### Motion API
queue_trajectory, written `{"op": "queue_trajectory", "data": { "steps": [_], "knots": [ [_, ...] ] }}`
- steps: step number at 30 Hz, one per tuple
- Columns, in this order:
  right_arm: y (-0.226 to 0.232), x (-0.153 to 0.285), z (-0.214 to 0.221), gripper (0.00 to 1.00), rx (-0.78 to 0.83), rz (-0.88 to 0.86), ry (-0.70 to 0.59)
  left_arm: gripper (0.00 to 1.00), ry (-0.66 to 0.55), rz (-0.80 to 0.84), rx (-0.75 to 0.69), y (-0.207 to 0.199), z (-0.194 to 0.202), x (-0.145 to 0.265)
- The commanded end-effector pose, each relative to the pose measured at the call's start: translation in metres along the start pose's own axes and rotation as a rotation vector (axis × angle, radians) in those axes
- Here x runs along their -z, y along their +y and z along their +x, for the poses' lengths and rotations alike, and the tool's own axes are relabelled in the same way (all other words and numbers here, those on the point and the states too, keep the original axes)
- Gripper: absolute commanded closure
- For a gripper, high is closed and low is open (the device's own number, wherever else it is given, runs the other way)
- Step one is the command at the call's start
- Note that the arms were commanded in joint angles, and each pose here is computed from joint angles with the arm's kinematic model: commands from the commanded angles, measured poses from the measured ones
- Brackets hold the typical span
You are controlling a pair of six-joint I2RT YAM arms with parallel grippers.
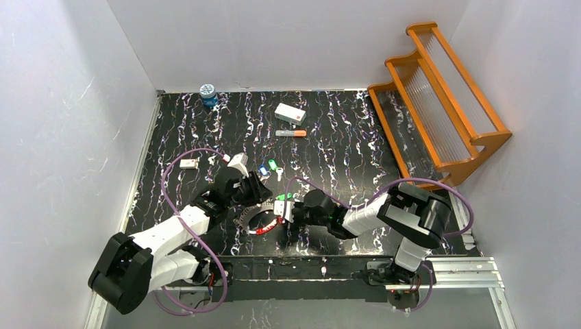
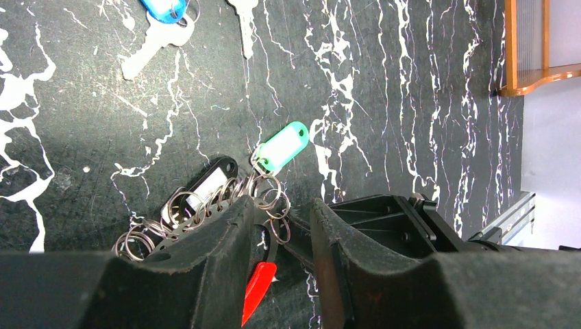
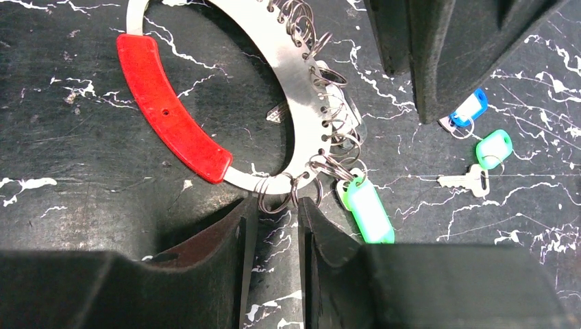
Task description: Put the keys on the keyring
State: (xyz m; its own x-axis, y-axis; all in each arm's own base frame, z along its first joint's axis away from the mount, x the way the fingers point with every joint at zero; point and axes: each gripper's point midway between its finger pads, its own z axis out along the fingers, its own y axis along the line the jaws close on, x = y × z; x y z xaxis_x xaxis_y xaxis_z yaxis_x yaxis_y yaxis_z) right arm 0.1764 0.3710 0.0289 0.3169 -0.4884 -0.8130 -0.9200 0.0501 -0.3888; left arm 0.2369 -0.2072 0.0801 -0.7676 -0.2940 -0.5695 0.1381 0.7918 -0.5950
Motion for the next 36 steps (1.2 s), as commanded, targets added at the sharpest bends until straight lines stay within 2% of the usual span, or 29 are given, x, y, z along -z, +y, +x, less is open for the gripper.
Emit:
{"op": "queue_trajectory", "data": {
  "steps": [1, 15, 22, 27, 31, 36],
  "knots": [
    [0.019, 0.0, 0.02, 0.63, 0.016, -0.079, 0.067, 0.65, -0.017, 0.017, -0.006, -0.006, -0.005, 0.003],
    [0.039, -0.003, 0.014, 0.6, 0.044, -0.158, 0.024, 0.65, -0.016, 0.015, -0.009, -0.005, -0.005, 0.003],
    [0.027, -0.01, 0.026, 0.63, 0.046, -0.091, 0.095, 0.65, -0.013, 0.019, -0.008, -0.006, -0.005, 0.002],
    [0.012, -0.015, 0.033, 0.81, 0.004, -0.032, 0.184, 0.65, -0.016, 0.016, -0.012, -0.007, -0.007, 0.003],
    [0.005, -0.013, 0.034, 0.98, -0.018, 0.011, 0.202, 0.65, -0.018, 0.016, -0.013, -0.007, -0.007, 0.003],
    [-0.004, -0.005, 0.032, 0.99, -0.01, 0.054, 0.208, 0.65, -0.022, 0.008, -0.027, -0.007, -0.01, 0.005]
  ]
}}
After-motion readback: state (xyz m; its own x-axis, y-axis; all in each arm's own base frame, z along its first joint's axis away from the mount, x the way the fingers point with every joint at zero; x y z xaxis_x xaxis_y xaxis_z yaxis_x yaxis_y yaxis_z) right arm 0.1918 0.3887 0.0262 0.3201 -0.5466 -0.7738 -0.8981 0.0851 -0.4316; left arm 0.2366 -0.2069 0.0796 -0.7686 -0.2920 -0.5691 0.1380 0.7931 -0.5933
